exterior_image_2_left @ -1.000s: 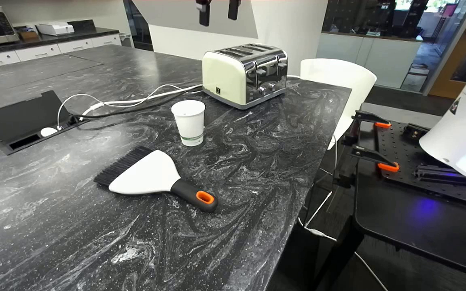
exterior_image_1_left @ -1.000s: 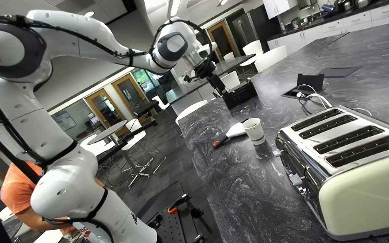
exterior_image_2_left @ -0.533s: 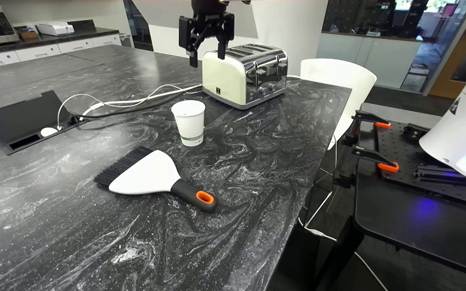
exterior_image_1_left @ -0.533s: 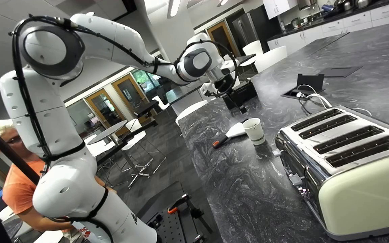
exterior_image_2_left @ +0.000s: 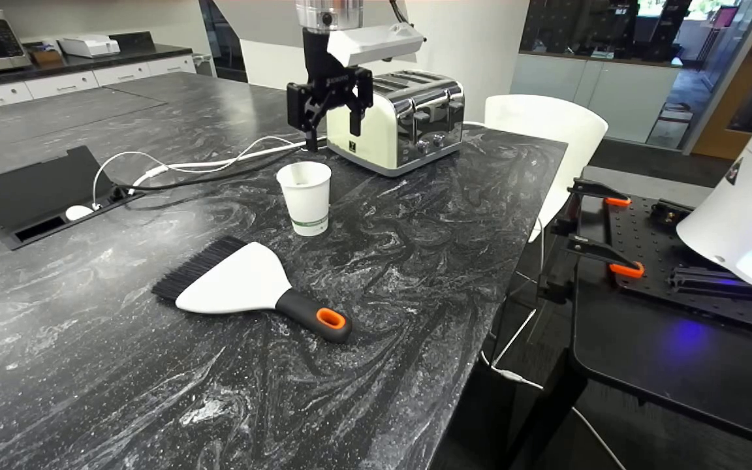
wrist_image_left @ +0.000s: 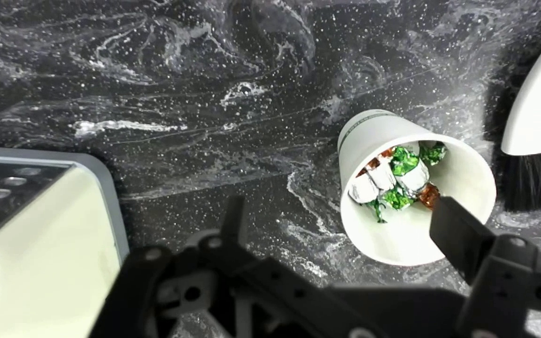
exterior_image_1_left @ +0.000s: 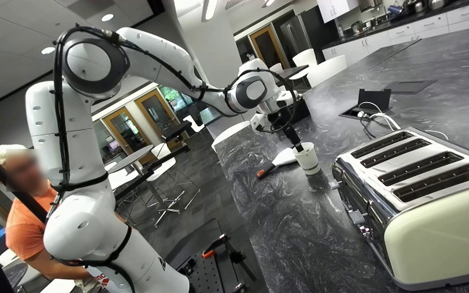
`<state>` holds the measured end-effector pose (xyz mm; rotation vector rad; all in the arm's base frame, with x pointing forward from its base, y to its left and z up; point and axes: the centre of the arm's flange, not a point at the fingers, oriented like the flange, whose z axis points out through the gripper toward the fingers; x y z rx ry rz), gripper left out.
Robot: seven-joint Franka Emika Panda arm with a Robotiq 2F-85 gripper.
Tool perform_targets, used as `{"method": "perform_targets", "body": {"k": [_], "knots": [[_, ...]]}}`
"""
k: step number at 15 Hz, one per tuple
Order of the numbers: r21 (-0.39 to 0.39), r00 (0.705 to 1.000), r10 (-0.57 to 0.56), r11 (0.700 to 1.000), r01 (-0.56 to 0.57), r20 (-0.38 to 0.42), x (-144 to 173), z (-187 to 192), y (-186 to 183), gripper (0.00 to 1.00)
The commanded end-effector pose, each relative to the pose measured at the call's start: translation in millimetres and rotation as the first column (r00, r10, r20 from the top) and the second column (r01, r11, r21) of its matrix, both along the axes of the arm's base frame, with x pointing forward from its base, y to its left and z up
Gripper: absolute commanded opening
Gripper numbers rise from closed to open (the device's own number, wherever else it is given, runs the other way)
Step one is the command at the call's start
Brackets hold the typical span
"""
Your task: Empty the candy in the cup onto the table
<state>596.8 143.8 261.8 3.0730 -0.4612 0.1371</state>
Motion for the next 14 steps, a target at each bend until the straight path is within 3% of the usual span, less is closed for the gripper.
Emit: {"method": "perform_targets", "body": {"k": [1, 8, 9, 11, 14], "knots": [[0.011, 0.999, -0.045, 0.999, 0.045, 0.02, 16.8, -14.9, 3.5, 1.0], [0.018, 0.997, -0.082, 0.996, 0.082, 0.002, 29.1, -36.0, -3.0, 0.97], [0.02, 0.996, -0.086, 0.996, 0.086, -0.001, 29.8, -37.9, -4.1, 0.74], [0.022, 0.996, -0.093, 0.995, 0.093, -0.006, 30.2, -40.3, -5.8, 0.69], [0.03, 0.995, -0.104, 0.994, 0.104, -0.01, 30.7, -42.5, -7.0, 0.46]]}}
